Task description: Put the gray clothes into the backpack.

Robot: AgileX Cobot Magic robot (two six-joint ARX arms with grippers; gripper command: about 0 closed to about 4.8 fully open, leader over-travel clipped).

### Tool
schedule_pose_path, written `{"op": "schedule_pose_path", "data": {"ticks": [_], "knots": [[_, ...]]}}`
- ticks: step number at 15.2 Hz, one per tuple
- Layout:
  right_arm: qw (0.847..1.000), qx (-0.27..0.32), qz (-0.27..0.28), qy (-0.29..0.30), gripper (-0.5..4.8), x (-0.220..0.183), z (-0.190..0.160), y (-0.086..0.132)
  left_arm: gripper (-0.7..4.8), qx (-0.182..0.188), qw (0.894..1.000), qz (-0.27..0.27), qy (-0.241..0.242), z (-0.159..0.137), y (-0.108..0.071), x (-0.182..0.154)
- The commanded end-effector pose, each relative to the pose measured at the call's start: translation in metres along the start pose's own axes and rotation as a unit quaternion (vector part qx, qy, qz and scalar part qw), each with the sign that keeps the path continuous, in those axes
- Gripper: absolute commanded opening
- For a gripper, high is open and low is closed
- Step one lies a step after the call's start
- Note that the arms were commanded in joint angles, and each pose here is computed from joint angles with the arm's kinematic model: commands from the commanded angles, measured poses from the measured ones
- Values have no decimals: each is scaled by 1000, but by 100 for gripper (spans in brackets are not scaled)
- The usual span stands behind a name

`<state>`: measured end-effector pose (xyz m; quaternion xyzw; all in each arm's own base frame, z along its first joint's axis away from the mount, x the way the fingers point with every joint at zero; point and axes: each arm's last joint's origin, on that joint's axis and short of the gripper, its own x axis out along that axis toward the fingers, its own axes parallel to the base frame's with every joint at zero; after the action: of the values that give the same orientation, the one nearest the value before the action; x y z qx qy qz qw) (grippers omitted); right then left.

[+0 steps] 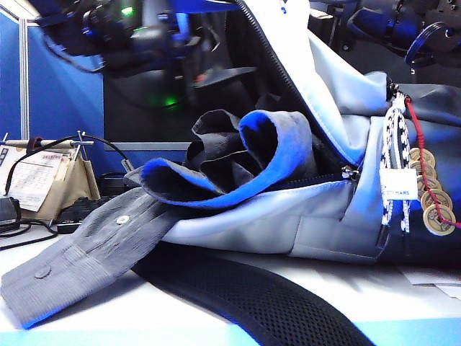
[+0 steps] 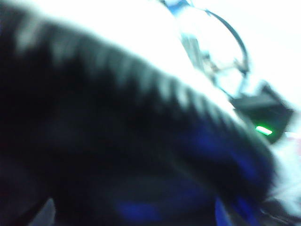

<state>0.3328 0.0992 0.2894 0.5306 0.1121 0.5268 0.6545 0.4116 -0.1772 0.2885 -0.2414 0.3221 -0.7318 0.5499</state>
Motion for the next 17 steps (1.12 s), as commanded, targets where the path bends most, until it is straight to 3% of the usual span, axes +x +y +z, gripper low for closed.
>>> {"op": "schedule_pose_path", "data": {"ticks": [1,3,4,5,7,8,10,12,13,14,17], "knots": [[999,-22,24,-13,-5,2,3,10,479,-12,1000,-13,14,2,-9,-21],[999,-22,24,-13,-5,2,3,10,476,3,1000,4,-4,6,-15,-42],[999,-22,24,-14,-5,2,3,10,429,4,1000,13,-13,7,-19,-52],[999,-22,24,-14,-5,2,2,10,423,6,1000,20,-22,8,-23,-62],[999,-42,22,2,-5,2,1,9,181,39,997,43,-42,15,-54,-86],[998,-53,11,21,-5,3,-1,6,-4,78,994,57,-51,20,-82,-96],[996,-63,-22,64,-5,3,-4,-4,-5,140,985,78,-64,24,-129,-103],[993,-63,-46,93,11,5,-9,-12,-5,178,975,99,-83,25,-167,-107],[992,-63,-47,99,330,7,-13,-13,-5,207,967,113,-94,23,-195,-110],[992,-62,-44,98,479,7,-13,-12,-5,228,960,124,-101,21,-212,-113],[993,-71,-13,94,479,8,-11,-3,-5,265,940,168,-134,12,-255,-128]]}}
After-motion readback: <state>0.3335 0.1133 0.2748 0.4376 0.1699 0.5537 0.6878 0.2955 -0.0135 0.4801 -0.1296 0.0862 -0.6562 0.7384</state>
